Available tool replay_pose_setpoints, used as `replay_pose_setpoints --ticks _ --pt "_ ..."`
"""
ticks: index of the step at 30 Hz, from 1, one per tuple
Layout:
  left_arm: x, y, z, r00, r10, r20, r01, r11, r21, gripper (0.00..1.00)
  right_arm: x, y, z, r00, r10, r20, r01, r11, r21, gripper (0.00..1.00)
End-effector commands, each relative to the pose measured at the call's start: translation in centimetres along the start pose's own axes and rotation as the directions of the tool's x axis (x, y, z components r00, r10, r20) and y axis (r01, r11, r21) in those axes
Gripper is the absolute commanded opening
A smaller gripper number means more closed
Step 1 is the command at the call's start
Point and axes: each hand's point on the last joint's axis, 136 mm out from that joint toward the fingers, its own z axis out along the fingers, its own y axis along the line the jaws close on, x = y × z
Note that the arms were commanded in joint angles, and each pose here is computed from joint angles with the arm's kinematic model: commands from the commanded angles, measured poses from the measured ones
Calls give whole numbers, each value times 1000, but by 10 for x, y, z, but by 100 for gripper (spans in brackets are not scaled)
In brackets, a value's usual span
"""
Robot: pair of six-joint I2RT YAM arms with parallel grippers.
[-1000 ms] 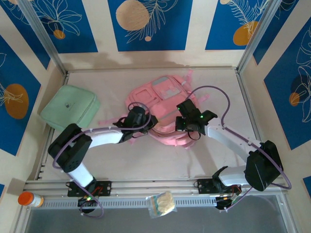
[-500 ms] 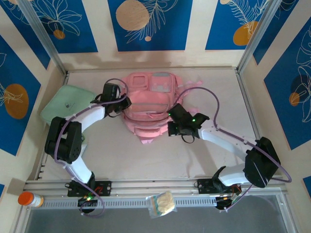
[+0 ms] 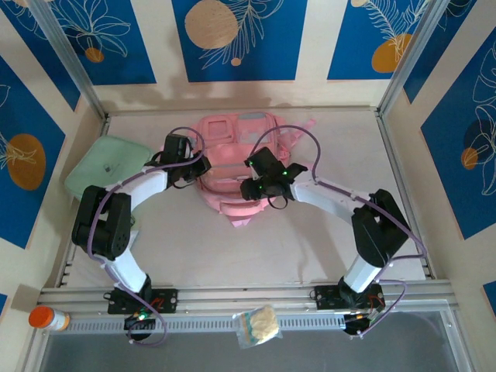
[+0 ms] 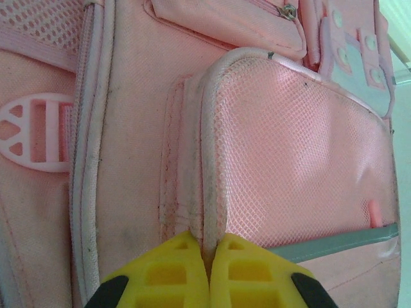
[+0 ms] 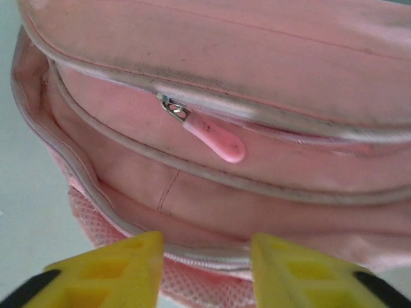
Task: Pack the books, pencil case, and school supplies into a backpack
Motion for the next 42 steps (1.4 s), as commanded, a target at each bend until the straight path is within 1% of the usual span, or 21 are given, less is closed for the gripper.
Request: replay_pose_setpoints --ticks 1,5,12,14,18,20,23,26,28,31,33,41,42 --pt "-4 -15 -3 1000 -2 -9 2 999 54 0 -21 12 5 996 -83 32 85 995 -47 45" --pt "-4 -14 -1 1000 -8 -7 8 999 53 0 -29 5 19 992 -123 27 123 992 16 51" --pt "-3 -14 2 1000 -18 -17 19 998 63 0 -34 0 41 982 -190 14 188 977 103 55" --pt "-3 -16 2 1000 -21 -22 22 997 71 0 -35 1 45 978 -209 21 205 972 117 55" --pt "-2 -16 2 999 -25 -22 27 997 76 0 -40 6 52 962 -271 43 262 953 154 49" --pt "-3 -18 1 999 -27 -20 28 996 81 0 -45 12 52 945 -318 74 301 937 179 47" --pt "-3 -19 -2 1000 -23 -17 24 997 79 0 -53 15 50 930 -349 113 321 923 212 40" --pt "-5 -21 -5 1000 -23 -8 24 996 84 0 -62 13 45 914 -379 143 332 904 271 39" --pt "-5 -22 -5 1000 -25 -10 26 996 90 0 -65 13 46 913 -380 149 330 901 280 39" --pt "-7 -24 -7 1000 -26 -4 26 995 93 0 -67 7 53 921 -362 145 315 909 273 33" --pt "-7 -26 -9 1000 -24 -6 24 995 97 0 -67 5 57 925 -353 142 307 913 269 31" --pt "-7 -29 -12 1000 -22 -11 23 994 103 0 -69 9 54 924 -349 154 302 916 264 12" --pt "-7 -30 -14 1000 -21 -11 22 994 106 2 -68 11 51 927 -342 154 297 920 255 9"
